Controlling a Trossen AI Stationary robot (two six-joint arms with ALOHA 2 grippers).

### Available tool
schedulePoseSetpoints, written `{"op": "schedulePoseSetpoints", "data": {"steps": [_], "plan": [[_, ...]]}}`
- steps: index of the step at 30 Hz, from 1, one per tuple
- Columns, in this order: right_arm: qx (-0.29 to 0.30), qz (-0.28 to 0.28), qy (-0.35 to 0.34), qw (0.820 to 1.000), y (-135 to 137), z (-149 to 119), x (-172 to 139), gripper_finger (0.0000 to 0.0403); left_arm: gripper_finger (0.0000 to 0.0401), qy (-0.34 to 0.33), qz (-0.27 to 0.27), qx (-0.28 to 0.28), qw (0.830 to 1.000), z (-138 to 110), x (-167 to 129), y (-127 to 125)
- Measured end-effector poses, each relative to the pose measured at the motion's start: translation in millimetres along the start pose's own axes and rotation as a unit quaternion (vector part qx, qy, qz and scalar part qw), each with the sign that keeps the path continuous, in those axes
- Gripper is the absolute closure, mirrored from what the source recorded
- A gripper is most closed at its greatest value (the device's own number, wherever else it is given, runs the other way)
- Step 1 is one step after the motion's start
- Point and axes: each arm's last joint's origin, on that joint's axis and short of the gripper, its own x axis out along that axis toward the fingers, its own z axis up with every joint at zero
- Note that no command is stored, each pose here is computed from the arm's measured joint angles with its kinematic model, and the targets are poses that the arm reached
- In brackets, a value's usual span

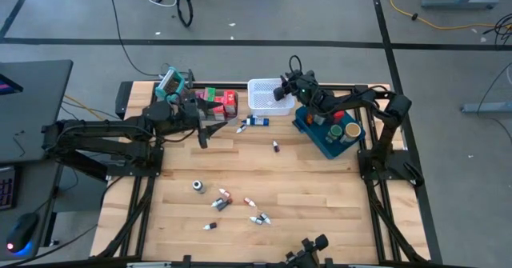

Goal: Pick & Place Kitchen Items
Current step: Put the large orange food coloring bottle into the white bin

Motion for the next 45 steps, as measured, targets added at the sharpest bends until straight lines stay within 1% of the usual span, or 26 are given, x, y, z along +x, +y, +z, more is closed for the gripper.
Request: {"op": "schedulePoseSetpoints", "data": {"steps": [4, 8, 11, 14, 17, 19, 21, 23, 25, 27, 32, 34, 37, 40, 42, 43, 45], "plan": [[-0.005, 0.002, -0.017, 1.0, -0.1, 4.9, -1.0, 0.0261, 0.0085, -0.006, 0.001, -0.002, 1.0, 1.1, 0.0, 0.1], [-0.024, 0.01, -0.055, 0.998, 3.1, 21.6, -9.6, 0.0238, 0.0085, -0.006, 0.001, 0.0, 1.0, 1.2, 0.0, 0.1], [-0.042, 0.031, -0.075, 0.996, 9.7, 37.0, -22.8, 0.0223, 0.0085, -0.007, 0.001, 0.0, 1.0, 1.4, 0.0, 0.2], [-0.066, 0.088, -0.092, 0.99, 22.0, 50.5, -39.7, 0.0211, 0.0085, -0.009, 0.001, 0.006, 1.0, 1.8, 0.0, 0.2], [-0.093, 0.167, -0.104, 0.976, 40.8, 58.3, -59.0, 0.0201, 0.0085, -0.013, 0.001, 0.01, 1.0, 2.5, 0.0, 0.2], [-0.108, 0.21, -0.105, 0.966, 54.7, 58.9, -70.9, 0.0195, 0.0085, -0.017, 0.002, 0.01, 1.0, 3.3, -0.1, 0.3], [-0.128, 0.235, -0.097, 0.959, 69.5, 54.8, -81.3, 0.019, 0.0085, -0.02, 0.002, 0.009, 1.0, 3.9, -0.1, 0.4], [-0.148, 0.249, -0.081, 0.954, 81.0, 48.7, -89.5, 0.0184, 0.0085, -0.02, 0.002, 0.009, 1.0, 3.9, -0.1, 0.4], [-0.157, 0.251, -0.059, 0.953, 88.6, 41.5, -94.0, 0.0179, 0.0085, -0.02, 0.002, 0.008, 1.0, 3.9, -0.1, 0.4], [-0.162, 0.249, -0.023, 0.955, 92.4, 33.1, -97.0, 0.0177, 0.0085, -0.02, 0.002, 0.006, 1.0, 3.8, -0.1, 0.4], [-0.149, 0.255, 0.046, 0.954, 96.0, 16.7, -98.4, 0.0177, 0.0085, -0.019, 0.001, 0.006, 1.0, 3.8, -0.1, 0.3], [-0.147, 0.251, 0.061, 0.955, 96.5, 11.9, -96.8, 0.0179, 0.0085, -0.019, 0.0, 0.006, 1.0, 3.8, -0.1, 0.3], [-0.157, 0.215, 0.055, 0.962, 93.5, 9.5, -90.4, 0.0179, 0.0085, -0.02, 0.0, 0.005, 1.0, 3.8, -0.2, 0.2], [-0.18, 0.169, 0.058, 0.967, 85.3, 14.9, -82.0, 0.0179, 0.0085, -0.02, 0.0, 0.005, 1.0, 3.9, -0.2, 0.2], [-0.195, 0.152, 0.069, 0.967, 78.2, 25.2, -72.8, 0.0179, 0.0085, -0.021, 0.0, 0.005, 1.0, 4.2, -0.2, 0.3], [-0.202, 0.157, 0.079, 0.963, 74.7, 32.6, -67.6, 0.0179, 0.0085, -0.023, 0.0, 0.005, 1.0, 4.5, -0.1, 0.3], [-0.205, 0.191, 0.109, 0.954, 68.7, 51.5, -57.5, 0.0179, 0.0085, -0.029, 0.002, 0.005, 1.0, 5.6, -0.2, 0.5]]}}
